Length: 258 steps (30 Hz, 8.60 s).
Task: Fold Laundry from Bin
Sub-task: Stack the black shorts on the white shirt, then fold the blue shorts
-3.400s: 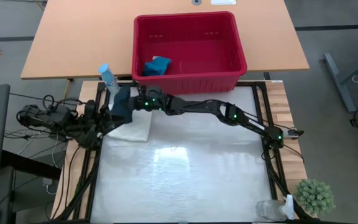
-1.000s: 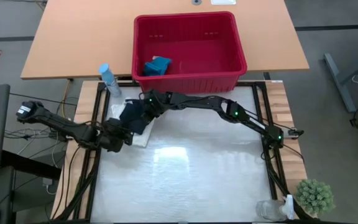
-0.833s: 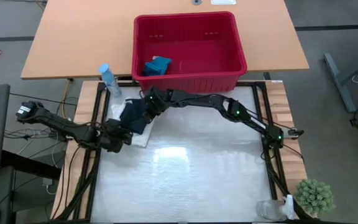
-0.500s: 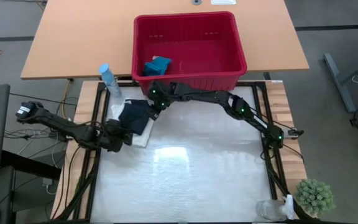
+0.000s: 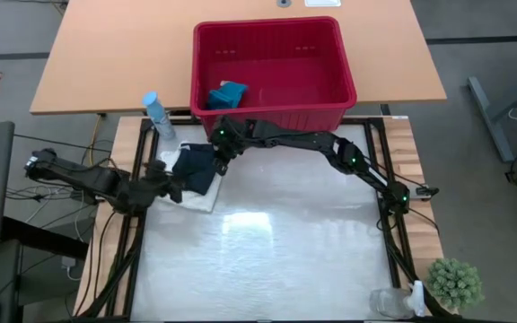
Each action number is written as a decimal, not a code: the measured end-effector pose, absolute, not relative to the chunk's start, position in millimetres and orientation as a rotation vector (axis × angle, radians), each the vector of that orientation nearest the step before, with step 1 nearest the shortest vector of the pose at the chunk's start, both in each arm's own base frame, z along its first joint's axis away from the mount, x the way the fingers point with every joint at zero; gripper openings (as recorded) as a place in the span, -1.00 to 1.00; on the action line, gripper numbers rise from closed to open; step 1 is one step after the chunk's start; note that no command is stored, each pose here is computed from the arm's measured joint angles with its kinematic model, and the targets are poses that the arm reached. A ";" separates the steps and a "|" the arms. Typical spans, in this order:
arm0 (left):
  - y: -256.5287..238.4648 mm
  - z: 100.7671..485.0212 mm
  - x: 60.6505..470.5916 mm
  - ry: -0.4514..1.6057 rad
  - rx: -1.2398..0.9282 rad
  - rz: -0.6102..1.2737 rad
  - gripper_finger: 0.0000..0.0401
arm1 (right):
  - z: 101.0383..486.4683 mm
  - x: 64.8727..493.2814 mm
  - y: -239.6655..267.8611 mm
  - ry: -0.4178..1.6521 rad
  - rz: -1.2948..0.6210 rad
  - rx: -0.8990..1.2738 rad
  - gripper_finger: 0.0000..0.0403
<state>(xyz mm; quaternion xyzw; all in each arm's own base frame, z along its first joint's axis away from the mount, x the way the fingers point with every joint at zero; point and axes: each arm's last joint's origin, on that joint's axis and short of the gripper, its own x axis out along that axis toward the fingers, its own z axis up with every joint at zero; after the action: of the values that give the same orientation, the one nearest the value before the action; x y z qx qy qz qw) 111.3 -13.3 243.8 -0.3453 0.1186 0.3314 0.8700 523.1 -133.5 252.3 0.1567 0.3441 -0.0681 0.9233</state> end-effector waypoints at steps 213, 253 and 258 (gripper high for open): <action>290.3 325.6 243.8 0.128 -0.445 0.587 -0.16 | 199.2 459.1 -350.3 0.478 -0.228 -0.003 0.58; 246.3 405.6 215.9 -0.132 -0.286 0.291 -0.16 | 498.8 316.6 -261.5 0.121 -0.582 -0.205 -0.87; 220.4 427.5 203.7 -0.155 -0.240 0.257 -0.16 | 537.4 300.2 -193.3 0.059 -0.466 -0.188 -0.87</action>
<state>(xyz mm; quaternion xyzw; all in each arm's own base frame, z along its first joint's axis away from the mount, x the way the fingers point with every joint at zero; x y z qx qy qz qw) 203.7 220.4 427.5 -0.1193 -0.0770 0.1279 0.9816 300.2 -193.3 537.4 -0.0930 0.0292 -0.2305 0.9682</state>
